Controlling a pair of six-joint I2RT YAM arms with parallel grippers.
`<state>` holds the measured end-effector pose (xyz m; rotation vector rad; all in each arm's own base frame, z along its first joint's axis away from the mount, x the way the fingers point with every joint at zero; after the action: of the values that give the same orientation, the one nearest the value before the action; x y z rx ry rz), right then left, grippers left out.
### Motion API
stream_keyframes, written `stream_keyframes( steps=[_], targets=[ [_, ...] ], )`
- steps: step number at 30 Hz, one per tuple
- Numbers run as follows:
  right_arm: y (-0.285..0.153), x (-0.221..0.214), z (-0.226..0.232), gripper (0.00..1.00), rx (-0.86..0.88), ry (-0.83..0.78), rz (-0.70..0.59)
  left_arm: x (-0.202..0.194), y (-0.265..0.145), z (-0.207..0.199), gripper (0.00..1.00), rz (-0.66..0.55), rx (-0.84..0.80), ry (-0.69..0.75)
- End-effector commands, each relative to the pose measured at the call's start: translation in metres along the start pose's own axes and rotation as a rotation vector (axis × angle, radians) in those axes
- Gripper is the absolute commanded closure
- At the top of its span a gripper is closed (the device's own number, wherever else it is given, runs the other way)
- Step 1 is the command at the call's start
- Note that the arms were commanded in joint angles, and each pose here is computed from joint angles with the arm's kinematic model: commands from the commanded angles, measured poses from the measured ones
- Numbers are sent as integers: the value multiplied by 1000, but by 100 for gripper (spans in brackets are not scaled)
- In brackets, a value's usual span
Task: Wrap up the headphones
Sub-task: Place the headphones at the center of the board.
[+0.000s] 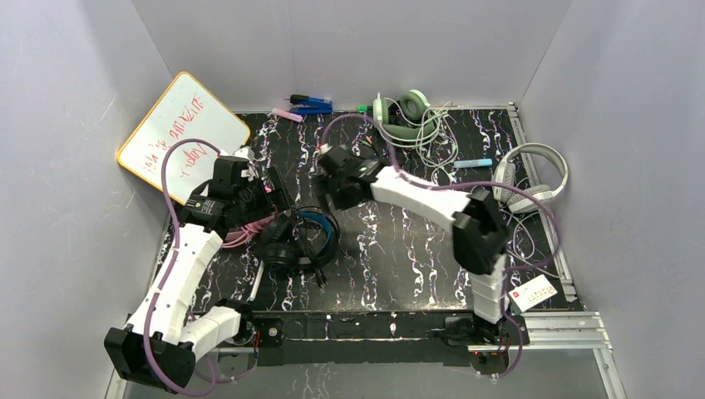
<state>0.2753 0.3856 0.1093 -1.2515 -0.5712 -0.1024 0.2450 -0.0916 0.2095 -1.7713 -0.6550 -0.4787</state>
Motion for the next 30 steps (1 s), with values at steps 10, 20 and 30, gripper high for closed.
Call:
stream_keyframes(
  steps=[10, 20, 30],
  targets=[
    [-128, 63, -107, 1, -11, 223, -329, -12, 16, -54, 1, 55, -248, 30],
    [-164, 42, -205, 1, -195, 470, -500, -86, 50, -134, 2, 126, -231, 255],
    [-185, 22, -227, 1, -233, 485, -609, -143, 99, -147, 2, 228, -143, 406]
  ],
)
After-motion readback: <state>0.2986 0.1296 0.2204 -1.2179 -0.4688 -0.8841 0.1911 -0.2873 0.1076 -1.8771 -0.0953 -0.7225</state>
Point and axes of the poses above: each gripper's point midway between its finger pads, its own y axis out along the fingers, its own z axis along the line the jaws close on, x = y × z, the point moved 1 cm from there along -y, back along the fingers, and after that the axes turned 9 degrees about y, right-handed, at the moved point
